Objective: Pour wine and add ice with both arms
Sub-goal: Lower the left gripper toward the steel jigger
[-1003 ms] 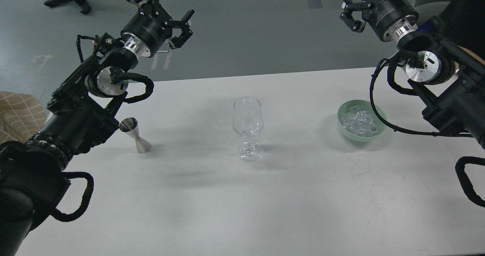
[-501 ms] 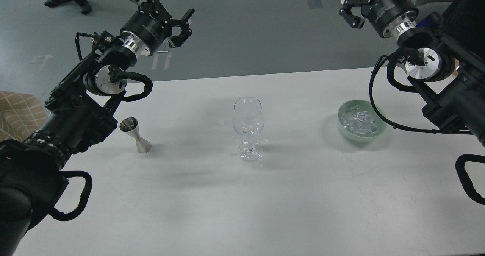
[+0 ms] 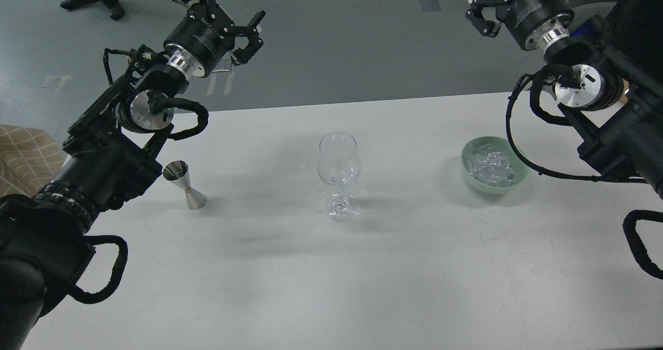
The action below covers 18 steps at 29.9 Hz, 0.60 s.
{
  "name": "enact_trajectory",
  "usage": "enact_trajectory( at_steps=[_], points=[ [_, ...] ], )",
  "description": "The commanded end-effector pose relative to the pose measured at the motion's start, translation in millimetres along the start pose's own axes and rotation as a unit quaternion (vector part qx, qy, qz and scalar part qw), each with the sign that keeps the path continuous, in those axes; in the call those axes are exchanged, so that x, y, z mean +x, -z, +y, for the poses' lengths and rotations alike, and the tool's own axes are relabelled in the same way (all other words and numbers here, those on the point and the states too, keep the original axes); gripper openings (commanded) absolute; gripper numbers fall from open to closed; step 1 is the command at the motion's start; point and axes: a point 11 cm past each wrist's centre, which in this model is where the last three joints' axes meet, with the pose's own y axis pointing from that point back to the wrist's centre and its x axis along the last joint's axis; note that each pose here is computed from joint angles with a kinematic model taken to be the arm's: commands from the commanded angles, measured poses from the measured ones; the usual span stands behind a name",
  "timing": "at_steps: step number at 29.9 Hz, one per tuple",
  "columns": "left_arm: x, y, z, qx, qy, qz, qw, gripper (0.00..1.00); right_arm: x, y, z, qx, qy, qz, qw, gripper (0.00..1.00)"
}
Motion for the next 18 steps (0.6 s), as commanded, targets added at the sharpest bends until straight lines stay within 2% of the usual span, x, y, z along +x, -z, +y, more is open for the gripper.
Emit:
enact_trajectory(
  at_steps=[1,8,11,16,18],
  points=[
    [3,-3,2,-0.001,-0.003,-0.001,1.000,0.99,-1,0,0,-0.001,0.000,0.000,1.000,1.00],
    [13,-33,14,-0.016,-0.009,0.019,1.000,0.99,0,-2,0,-0.005,-0.002,0.002,1.000,1.00],
    [20,-46,36,-0.024,-0.006,0.032,0.999,0.99,-1,-2,-1,-0.006,-0.001,0.002,1.000,1.00],
    [31,-63,70,-0.030,-0.046,0.061,0.997,0.99,0,-3,0,-0.009,-0.003,0.003,1.000,1.00],
    [39,-72,96,-0.033,-0.069,0.094,0.993,0.99,0,-4,0,-0.010,-0.003,0.004,1.000,1.00]
  ],
)
